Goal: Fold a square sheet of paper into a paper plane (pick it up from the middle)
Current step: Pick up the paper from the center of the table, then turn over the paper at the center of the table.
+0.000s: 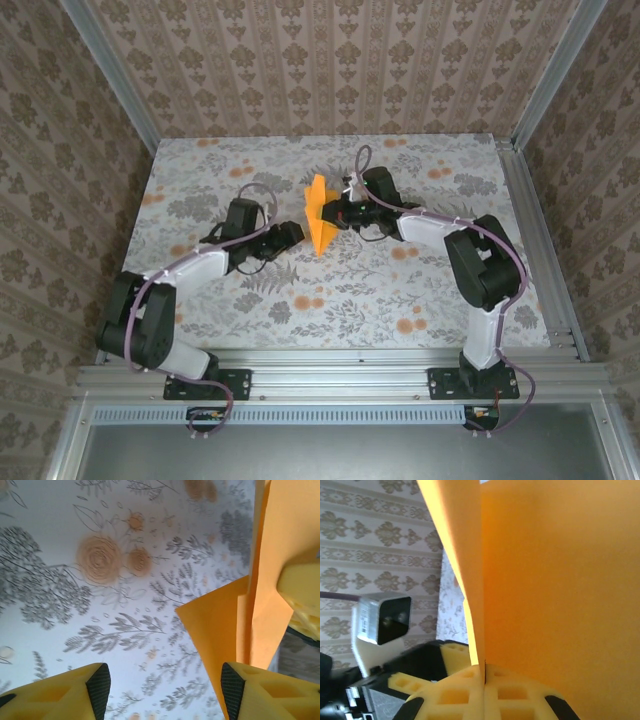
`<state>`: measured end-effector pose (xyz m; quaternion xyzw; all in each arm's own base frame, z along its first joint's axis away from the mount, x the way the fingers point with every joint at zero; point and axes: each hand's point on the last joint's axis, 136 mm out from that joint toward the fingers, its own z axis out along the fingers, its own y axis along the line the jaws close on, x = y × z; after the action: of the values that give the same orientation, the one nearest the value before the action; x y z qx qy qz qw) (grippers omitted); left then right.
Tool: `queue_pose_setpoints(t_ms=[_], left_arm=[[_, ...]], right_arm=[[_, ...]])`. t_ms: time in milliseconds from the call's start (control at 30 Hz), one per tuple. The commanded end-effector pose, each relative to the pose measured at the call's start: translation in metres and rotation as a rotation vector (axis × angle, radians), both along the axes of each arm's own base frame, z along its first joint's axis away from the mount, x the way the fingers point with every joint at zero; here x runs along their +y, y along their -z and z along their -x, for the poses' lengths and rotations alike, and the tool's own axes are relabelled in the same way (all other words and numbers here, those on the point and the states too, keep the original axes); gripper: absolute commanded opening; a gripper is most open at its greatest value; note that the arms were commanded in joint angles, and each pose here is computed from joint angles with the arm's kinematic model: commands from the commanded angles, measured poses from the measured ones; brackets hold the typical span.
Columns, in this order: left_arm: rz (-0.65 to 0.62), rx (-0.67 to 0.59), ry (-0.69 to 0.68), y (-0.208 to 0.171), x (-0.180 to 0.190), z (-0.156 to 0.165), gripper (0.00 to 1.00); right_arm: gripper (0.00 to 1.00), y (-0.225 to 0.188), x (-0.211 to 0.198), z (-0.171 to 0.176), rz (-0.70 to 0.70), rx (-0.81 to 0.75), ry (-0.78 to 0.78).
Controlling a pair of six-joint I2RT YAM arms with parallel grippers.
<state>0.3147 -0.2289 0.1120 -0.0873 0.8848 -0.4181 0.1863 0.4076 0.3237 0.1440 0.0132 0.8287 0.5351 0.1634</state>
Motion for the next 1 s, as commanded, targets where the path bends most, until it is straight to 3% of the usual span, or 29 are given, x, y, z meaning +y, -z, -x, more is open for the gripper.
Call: queue_pose_setpoints(t_ms=[0,200,433,533,667,800,967], left_arm=[[0.23,-0.071,-0.045,-0.047,-0.019,-0.009,0.66],[0.337,-0.095,-0.023,-0.064,-0.045,-0.002,0.67],[0.433,-0.063,-0.001,-0.058,-0.061,-0.005,0.62],[0.426,-0.055,0.006,-0.055,-0.062,-0.005,0.56],[0.399,-0.04,0.009,-0.047,-0.06,-0.001,0.56],[0.371,-0.011,0.018,-0.036,-0.058,0.004,0.64],[0.363,0.003,0.026,-0.031,-0.058,0.009,0.66]], right_arm=[[0.02,-0.033,0.002,0.003,-0.096,-0.024,-0.007],[0.02,-0.045,0.0,0.005,-0.129,-0.03,0.002],[0.02,-0.05,-0.002,0.007,-0.159,-0.032,0.005],[0.02,-0.049,-0.007,0.008,-0.159,-0.031,0.016],[0.02,-0.05,-0.015,0.008,-0.158,-0.035,0.031],[0.02,-0.057,-0.019,0.007,-0.164,-0.049,0.037],[0.02,-0.066,-0.022,0.008,-0.174,-0.062,0.041]])
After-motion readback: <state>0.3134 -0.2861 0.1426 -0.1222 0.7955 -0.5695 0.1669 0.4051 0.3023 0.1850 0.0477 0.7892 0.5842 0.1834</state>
